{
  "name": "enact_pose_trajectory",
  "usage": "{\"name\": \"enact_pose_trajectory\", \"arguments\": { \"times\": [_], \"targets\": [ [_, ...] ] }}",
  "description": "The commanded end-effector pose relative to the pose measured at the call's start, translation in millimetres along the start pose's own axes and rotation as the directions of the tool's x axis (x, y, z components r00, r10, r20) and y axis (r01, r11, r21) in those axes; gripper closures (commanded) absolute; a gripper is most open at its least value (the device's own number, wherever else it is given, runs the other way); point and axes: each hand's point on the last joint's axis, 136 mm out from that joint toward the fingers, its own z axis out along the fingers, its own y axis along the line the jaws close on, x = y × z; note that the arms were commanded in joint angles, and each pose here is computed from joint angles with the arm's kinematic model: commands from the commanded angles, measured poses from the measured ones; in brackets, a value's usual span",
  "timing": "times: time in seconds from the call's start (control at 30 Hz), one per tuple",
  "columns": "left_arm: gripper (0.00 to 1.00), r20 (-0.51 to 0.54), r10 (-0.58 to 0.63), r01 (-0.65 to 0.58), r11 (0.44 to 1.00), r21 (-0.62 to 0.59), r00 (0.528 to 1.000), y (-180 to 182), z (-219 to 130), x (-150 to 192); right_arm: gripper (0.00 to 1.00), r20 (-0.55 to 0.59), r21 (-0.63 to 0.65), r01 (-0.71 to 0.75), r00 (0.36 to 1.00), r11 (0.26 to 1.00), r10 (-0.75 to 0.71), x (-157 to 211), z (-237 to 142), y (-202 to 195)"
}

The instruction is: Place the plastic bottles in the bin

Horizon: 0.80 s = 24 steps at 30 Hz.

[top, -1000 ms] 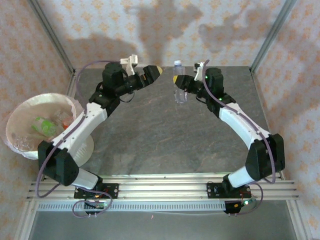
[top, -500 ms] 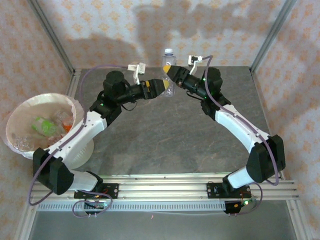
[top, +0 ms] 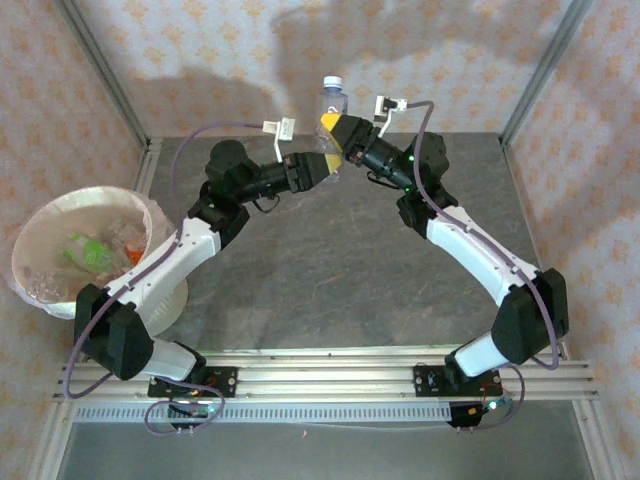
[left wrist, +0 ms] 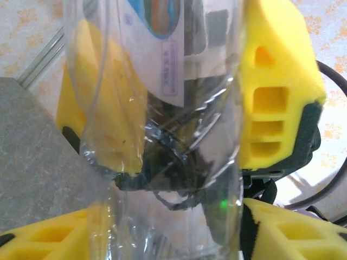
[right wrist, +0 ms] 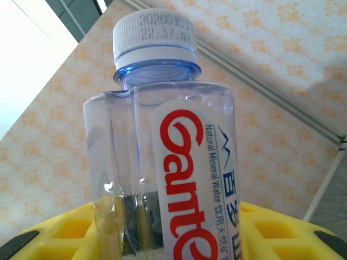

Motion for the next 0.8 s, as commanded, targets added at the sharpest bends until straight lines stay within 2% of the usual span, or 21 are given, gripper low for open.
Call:
{"name": "enact_pose_trajectory", "arguments": {
  "times": [0.0,0.3,0.5,0.6,0.63,0.77],
  "targets": [
    [0.42,-0.024,0.043,-0.041,0.996,0.078,0.999,-19,-1,4,0.53,0.010,-0.091,0.023,1.000,0.996,-0.022,-7,6,25],
    [0.61,-0.022,0.069,-0.069,0.997,0.026,0.997,-14,0,0,0.45,-0.026,-0.059,0.032,0.999,0.998,-0.033,-1,8,16],
    [0.64,-0.031,0.087,-0.090,0.989,-0.116,0.996,6,-5,0,0.21,0.002,0.050,0.123,0.992,0.991,-0.123,-8,2,10],
    [0.67,-0.048,0.119,-0.126,0.969,-0.211,0.992,13,-14,1,0.08,0.036,0.164,0.208,0.976,0.964,-0.216,-19,-9,7],
    [0.67,-0.051,0.132,-0.141,0.959,-0.247,0.990,14,-20,0,0.00,0.059,0.225,0.230,0.967,0.947,-0.249,-25,-15,2],
    [0.69,-0.061,0.202,-0.210,0.896,-0.392,0.977,17,-45,-4,0.01,0.149,0.443,0.284,0.912,0.850,-0.382,-51,-49,-11]
  ]
}}
